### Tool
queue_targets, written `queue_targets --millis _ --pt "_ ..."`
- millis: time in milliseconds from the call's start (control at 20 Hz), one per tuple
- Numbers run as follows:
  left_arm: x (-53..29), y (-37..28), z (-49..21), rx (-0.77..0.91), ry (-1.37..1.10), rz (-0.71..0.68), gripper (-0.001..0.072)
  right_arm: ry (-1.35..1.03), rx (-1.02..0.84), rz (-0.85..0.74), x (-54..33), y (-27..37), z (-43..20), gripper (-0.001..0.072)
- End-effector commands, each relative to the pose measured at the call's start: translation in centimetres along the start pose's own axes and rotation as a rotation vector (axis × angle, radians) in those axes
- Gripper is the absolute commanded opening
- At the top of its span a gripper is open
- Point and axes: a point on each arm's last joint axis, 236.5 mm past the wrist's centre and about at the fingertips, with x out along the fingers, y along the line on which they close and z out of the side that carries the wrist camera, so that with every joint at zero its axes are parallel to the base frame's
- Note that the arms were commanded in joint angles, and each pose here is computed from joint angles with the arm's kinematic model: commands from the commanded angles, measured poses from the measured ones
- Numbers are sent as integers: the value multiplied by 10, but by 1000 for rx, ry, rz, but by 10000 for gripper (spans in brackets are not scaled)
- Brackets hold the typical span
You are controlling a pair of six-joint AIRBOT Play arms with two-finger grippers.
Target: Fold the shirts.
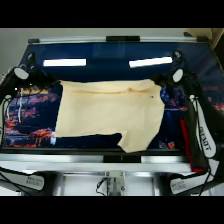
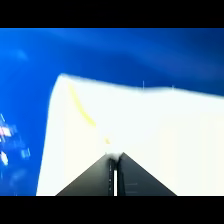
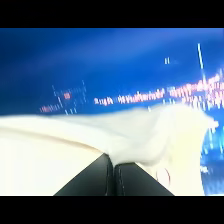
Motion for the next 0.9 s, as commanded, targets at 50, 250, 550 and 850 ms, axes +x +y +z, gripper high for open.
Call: queue_targets --millis 50,250,550,850 --pt "-2 -2 -73 40 310 -36 32 370 -51 -100 -24 -28 -83 65" --pt "-1 14 -102 20 404 -14 32 452 -71 -140 -24 -42 -109 65" --pt "-5 41 -86 -50 344 2 32 396 -108 -206 -19 -58 -95 65" --pt "20 28 -121 -110 472 -43 45 447 -74 -178 1 -42 -115 127"
